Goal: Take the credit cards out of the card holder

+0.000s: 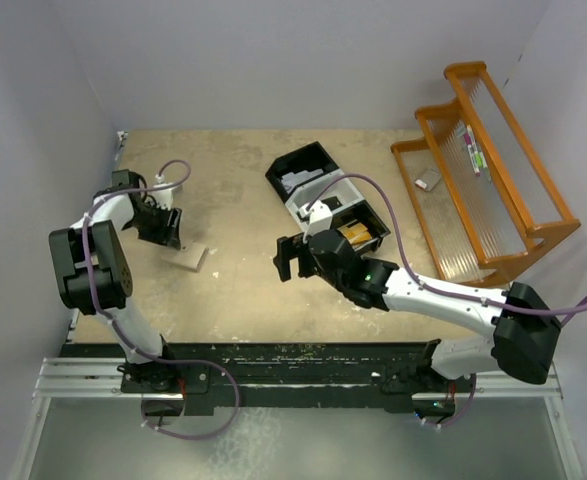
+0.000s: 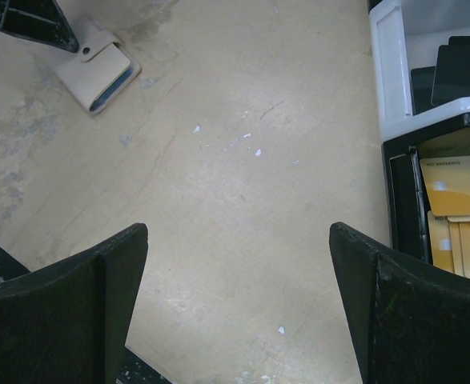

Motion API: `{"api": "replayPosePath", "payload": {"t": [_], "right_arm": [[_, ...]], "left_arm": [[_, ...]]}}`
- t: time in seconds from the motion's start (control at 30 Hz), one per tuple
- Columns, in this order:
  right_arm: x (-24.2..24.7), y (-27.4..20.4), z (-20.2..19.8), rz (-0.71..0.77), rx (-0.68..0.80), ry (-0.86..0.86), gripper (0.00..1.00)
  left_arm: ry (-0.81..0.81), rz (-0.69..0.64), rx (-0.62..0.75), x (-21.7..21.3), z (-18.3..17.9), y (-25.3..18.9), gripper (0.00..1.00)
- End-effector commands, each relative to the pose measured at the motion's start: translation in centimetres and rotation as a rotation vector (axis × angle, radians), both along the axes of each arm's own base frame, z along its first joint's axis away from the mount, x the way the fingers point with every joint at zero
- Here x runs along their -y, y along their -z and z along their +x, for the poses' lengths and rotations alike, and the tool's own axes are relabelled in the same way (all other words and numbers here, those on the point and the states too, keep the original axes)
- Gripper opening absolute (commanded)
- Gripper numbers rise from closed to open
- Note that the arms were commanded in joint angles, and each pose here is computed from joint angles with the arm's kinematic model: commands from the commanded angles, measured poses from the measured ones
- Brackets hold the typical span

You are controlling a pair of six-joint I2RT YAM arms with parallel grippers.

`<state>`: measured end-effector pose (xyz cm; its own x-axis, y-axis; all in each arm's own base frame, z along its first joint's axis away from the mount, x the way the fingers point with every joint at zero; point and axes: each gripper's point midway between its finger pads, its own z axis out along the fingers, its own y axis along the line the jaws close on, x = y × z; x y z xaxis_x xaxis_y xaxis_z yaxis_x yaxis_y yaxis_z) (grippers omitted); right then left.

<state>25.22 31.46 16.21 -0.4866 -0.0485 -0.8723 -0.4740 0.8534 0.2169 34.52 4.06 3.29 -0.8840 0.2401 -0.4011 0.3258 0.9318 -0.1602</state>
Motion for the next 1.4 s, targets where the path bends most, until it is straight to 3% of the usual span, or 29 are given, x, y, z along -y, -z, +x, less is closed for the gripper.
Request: {"api": "replayPosePath", "payload": {"t": [0.0,0.17,0.37,0.6,1.03,1.23,1.37], "right_arm": [[-1.6,-3.0,0.3,0.072,0.047,-0.026,0.96],[-1.7,-2.9,0.2,0.07,0.043,-0.031,0.96],[-1.9,-2.9,0.1,0.077,0.042,-0.039,0.96],[-2.1,-2.6,-0.2,0.076,0.034,-0.044,0.95],[-2.1,-1.9,-0.5,0.071,0.02,-0.048,0.94],[-2.3,-1.6,-0.6,0.065,0.014,-0.051,0.92],[-2.5,-1.3,-0.6,0.065,0.006,-0.055,0.92]], "left_arm": [[0.057,-0.139,0.063,1.4,1.0,-2.7,0.58],[0.012,-0.205,0.078,-0.7,1.3,-3.8,0.55],[-0.045,-0.176,0.066,-3.6,1.1,-2.7,0.52],[-0.046,-0.251,0.024,-2.5,0.6,-1.4,0.51],[-0.04,-0.361,-0.021,-1.0,0.6,0.2,0.38],[-0.02,-0.418,-0.023,0.1,0.3,-0.1,0.26],[-0.01,-0.423,-0.027,0.5,-0.2,0.1,0.1]]}}
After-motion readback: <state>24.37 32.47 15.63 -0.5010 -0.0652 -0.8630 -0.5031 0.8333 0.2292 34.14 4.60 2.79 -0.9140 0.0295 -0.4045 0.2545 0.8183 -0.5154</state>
